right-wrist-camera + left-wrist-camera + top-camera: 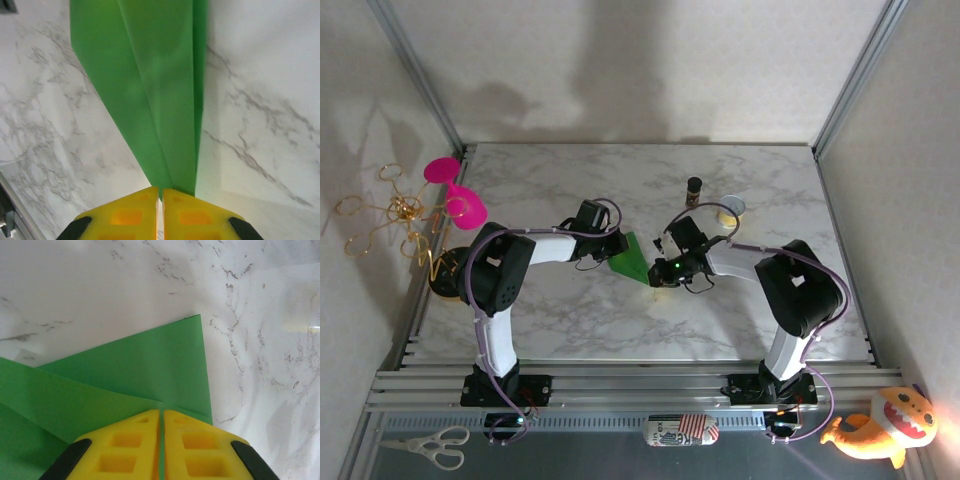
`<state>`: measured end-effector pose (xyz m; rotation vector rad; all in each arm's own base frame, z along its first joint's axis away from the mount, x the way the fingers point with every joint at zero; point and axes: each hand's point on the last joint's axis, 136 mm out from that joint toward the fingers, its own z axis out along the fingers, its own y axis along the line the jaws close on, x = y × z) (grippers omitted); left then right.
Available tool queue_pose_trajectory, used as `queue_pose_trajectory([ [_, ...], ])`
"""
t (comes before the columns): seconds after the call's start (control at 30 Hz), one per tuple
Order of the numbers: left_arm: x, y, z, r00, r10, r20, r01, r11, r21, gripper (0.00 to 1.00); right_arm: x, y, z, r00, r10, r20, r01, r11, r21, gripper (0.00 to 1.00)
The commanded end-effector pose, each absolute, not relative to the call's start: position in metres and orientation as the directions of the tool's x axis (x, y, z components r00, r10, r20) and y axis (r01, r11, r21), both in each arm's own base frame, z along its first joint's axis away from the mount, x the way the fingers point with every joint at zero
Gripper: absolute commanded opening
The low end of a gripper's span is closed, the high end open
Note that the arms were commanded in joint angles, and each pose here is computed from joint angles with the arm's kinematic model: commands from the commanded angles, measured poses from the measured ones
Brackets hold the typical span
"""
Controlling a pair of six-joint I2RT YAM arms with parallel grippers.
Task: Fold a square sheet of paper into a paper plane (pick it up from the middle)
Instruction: Fourth fold the wing at the center of the table.
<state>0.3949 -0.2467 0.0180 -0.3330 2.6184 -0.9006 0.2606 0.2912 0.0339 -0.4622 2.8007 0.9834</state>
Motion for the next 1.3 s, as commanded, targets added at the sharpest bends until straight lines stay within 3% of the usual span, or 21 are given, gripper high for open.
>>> queue_pose_trajectory([
  [0.0,0.378,-0.237,0.004,-0.928,-0.307,-0.212,-0.131,0.801,-0.584,0.12,0.278,0.298,0.042,-0.938,-0.235,-0.255,-0.343,0.741,0.577,0.12],
  [0.3,0.379,-0.241,0.01,-0.929,-0.303,-0.215,-0.118,0.79,-0.601,0.13,0.272,0.297,0.019,-0.947,-0.251,-0.198,-0.32,0.754,0.573,0.12],
  [0.67,0.371,-0.263,0.07,-0.906,-0.266,-0.329,0.031,0.734,-0.678,0.23,0.266,0.28,-0.009,-0.957,-0.255,-0.135,-0.288,0.819,0.497,0.11],
  [1.27,0.324,-0.287,0.01,-0.967,-0.029,-0.252,0.123,0.817,-0.564,0.12,0.262,0.269,-0.022,-0.965,-0.246,-0.089,-0.259,0.855,0.449,0.09],
])
